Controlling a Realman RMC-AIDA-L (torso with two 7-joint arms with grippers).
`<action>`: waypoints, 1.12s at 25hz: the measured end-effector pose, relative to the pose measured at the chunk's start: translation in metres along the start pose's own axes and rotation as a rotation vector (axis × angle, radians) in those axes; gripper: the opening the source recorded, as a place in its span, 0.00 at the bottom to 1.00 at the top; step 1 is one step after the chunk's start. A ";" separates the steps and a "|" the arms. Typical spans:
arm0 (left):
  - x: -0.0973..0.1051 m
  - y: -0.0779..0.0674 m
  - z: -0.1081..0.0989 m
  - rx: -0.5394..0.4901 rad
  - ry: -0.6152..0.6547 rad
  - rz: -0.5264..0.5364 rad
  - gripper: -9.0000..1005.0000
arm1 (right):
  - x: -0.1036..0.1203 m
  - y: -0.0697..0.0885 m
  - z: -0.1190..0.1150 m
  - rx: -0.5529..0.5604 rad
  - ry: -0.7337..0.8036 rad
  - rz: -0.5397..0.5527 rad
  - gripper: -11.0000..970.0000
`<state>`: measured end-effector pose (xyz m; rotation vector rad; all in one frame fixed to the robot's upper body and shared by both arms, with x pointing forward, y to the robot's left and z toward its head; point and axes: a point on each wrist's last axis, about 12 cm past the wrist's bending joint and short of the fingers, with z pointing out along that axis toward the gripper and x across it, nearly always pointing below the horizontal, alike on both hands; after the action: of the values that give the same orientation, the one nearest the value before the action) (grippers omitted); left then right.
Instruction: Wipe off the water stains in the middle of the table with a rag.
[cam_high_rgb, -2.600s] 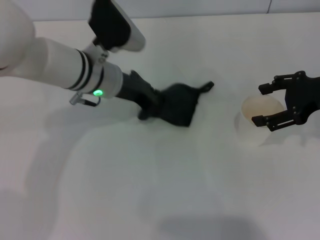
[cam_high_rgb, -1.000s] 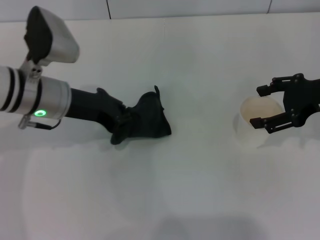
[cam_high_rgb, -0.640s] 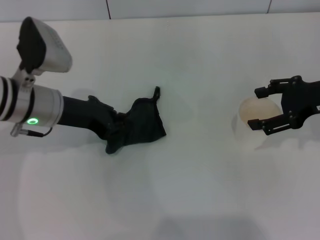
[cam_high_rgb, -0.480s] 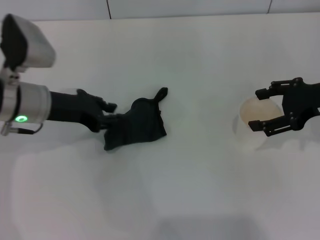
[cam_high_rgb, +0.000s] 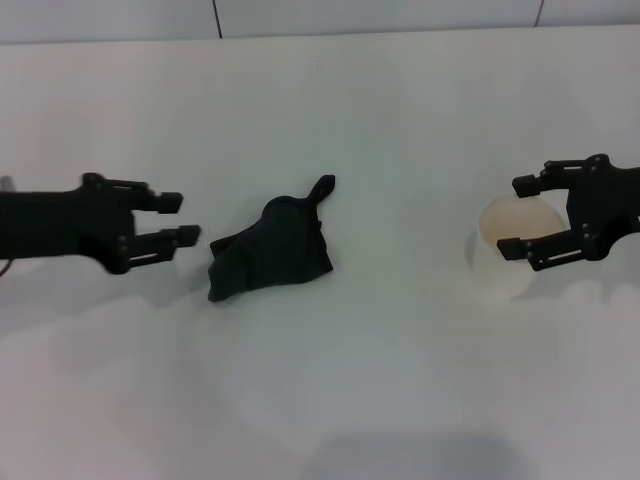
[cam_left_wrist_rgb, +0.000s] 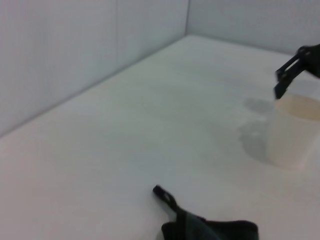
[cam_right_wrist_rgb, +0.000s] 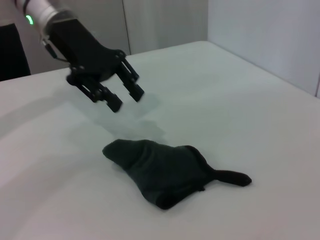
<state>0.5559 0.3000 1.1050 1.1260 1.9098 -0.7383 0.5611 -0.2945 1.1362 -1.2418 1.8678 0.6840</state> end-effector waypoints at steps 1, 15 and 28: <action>0.000 0.000 0.000 0.000 0.000 0.000 0.46 | 0.000 0.000 0.000 0.001 -0.005 0.000 0.90; 0.040 -0.018 -0.048 -0.002 -0.095 0.051 0.46 | -0.001 0.002 -0.007 0.008 -0.052 -0.013 0.90; 0.046 -0.025 -0.071 0.029 -0.118 0.071 0.46 | 0.004 0.004 -0.013 0.027 -0.098 -0.014 0.85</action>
<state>0.4961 0.3650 1.1060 1.1362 1.7575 -0.7780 0.5522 -0.3048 1.1396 -1.1828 1.7808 0.6977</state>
